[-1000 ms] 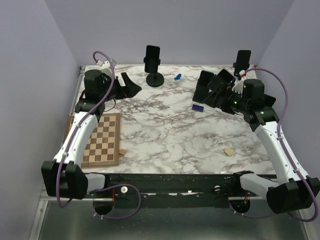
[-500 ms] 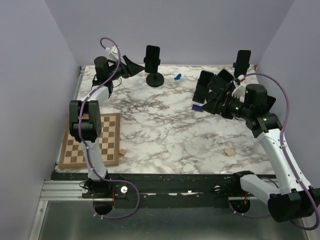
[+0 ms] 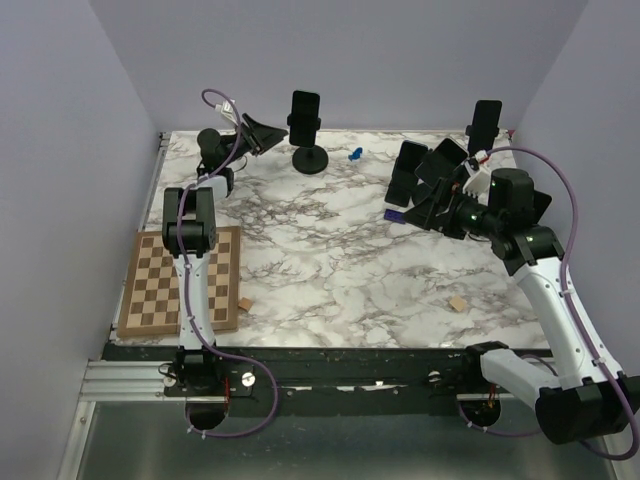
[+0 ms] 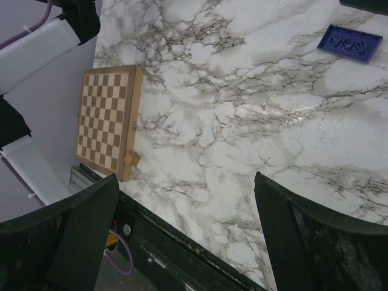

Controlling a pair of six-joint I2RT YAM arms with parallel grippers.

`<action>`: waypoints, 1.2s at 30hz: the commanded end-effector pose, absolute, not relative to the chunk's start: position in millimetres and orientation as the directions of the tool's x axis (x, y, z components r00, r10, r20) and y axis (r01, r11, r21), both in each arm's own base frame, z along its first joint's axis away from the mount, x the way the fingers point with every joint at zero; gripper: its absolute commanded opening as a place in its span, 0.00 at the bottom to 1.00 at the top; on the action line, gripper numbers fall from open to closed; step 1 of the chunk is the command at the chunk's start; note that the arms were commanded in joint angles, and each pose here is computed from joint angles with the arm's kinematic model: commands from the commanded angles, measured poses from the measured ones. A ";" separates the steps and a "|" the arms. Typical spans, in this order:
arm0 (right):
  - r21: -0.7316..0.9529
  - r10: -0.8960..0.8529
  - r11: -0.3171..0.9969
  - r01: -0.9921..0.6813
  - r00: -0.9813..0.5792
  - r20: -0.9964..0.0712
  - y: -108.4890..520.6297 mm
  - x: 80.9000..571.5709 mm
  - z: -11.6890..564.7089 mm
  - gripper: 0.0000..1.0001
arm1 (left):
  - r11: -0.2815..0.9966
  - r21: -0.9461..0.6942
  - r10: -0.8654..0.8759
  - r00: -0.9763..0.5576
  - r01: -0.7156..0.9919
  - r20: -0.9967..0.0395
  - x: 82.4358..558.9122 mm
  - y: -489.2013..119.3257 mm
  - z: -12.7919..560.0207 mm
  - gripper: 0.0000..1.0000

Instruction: Remove the phone from the phone stand

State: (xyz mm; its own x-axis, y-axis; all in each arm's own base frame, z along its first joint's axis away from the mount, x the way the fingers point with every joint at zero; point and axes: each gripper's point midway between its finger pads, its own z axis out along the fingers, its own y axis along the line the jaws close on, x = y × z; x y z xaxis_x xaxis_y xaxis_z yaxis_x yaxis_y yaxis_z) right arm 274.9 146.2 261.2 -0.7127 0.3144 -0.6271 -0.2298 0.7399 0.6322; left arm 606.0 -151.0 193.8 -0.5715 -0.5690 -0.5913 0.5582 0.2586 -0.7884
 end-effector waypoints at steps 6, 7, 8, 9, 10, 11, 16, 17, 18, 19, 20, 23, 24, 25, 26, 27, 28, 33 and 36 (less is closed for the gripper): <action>0.645 0.301 0.718 -0.264 -0.717 -0.629 153.8 277.9 273.1 1.00 | 0.124 -0.752 -0.538 -0.593 0.648 -0.600 598.6 -192.1 211.0 0.84; 0.644 0.300 0.718 -0.264 -0.717 -0.629 153.7 277.8 273.6 1.00 | 0.122 -0.748 -0.531 -0.594 0.652 -0.604 596.6 -196.8 212.2 0.83; 0.643 0.302 0.719 -0.263 -0.716 -0.629 153.4 277.9 274.3 1.00 | 0.119 -0.745 -0.529 -0.593 0.656 -0.607 594.9 -199.9 212.3 0.80; 0.643 0.302 0.719 -0.264 -0.714 -0.631 153.2 277.4 275.5 1.00 | 0.114 -0.745 -0.528 -0.596 0.657 -0.606 593.4 -202.5 212.3 0.78; 0.641 0.301 0.720 -0.266 -0.713 -0.634 153.0 277.1 276.6 1.00 | 0.106 -0.749 -0.528 -0.601 0.654 -0.600 592.7 -204.4 211.4 0.77; 0.638 0.301 0.721 -0.269 -0.708 -0.638 152.5 276.9 278.7 1.00 | 0.096 -0.745 -0.529 -0.600 0.660 -0.599 591.0 -205.9 211.5 0.76; 0.622 0.295 0.730 -0.282 -0.692 -0.659 150.4 276.0 284.8 1.00 | 0.052 -0.748 -0.546 -0.608 0.662 -0.576 585.2 -206.6 219.2 0.64; 0.622 0.294 0.731 -0.281 -0.692 -0.659 150.2 275.7 284.5 1.00 | 0.048 -0.746 -0.553 -0.604 0.664 -0.574 583.3 -205.7 221.1 0.61; 0.621 0.293 0.732 -0.280 -0.694 -0.658 150.0 275.9 283.7 1.00 | 0.047 -0.741 -0.561 -0.596 0.670 -0.574 580.8 -204.9 225.1 0.57; 0.623 0.292 0.731 -0.280 -0.697 -0.656 150.4 275.0 283.1 1.00 | 0.048 -0.744 -0.566 -0.595 0.667 -0.570 578.8 -204.3 224.6 0.53; 0.623 0.290 0.730 -0.282 -0.697 -0.656 150.6 274.0 283.1 1.00 | 0.049 -0.737 -0.566 -0.589 0.674 -0.576 575.5 -204.2 229.5 0.50; 0.617 0.289 0.733 -0.285 -0.691 -0.663 149.2 270.8 282.4 1.00 | 0.041 -0.734 -0.557 -0.595 0.678 -0.580 565.7 -205.2 235.8 0.40; 0.614 0.289 0.737 -0.283 -0.689 -0.664 148.2 269.9 281.2 1.00 | 0.033 -0.737 -0.556 -0.600 0.676 -0.575 561.9 -205.5 236.5 0.36; 0.611 0.288 0.739 -0.283 -0.688 -0.666 147.4 269.0 280.0 1.00 | 0.025 -0.736 -0.558 -0.601 0.677 -0.572 557.4 -204.8 239.1 0.33; 0.608 0.283 0.741 -0.286 -0.689 -0.668 147.3 267.5 278.1 1.00 | 0.014 -0.739 -0.560 -0.607 0.674 -0.564 551.8 -204.5 239.6 0.30; 0.606 0.280 0.742 -0.285 -0.690 -0.667 146.8 266.7 276.4 1.00 | 0.006 -0.731 -0.561 -0.603 0.682 -0.567 544.5 -204.6 243.1 0.26; 0.605 0.276 0.744 -0.285 -0.693 -0.666 146.6 265.2 273.6 1.00 | 0.001 -0.738 -0.561 -0.611 0.675 -0.559 537.6 -205.2 240.8 0.22; 0.603 0.272 0.745 -0.285 -0.695 -0.666 145.7 260.8 265.2 1.00 | 0.001 -0.712 -0.543 -0.597 0.702 -0.590 496.1 -209.6 251.9 0.12; 0.604 0.269 0.740 -0.296 -0.693 -0.669 146.8 257.9 265.1 1.00 | 0.018 -0.709 -0.551 -0.585 0.705 -0.595 475.4 -208.2 257.3 0.03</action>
State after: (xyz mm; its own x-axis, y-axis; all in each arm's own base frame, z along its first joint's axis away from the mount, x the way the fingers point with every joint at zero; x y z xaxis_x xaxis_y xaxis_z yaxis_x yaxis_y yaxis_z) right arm 266.2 145.2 272.0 -0.6826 0.2929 -0.6695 -0.2804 0.7410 0.6101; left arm 519.7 -205.7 210.7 -0.6724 -0.5532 -0.4918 0.5731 0.0313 -0.8189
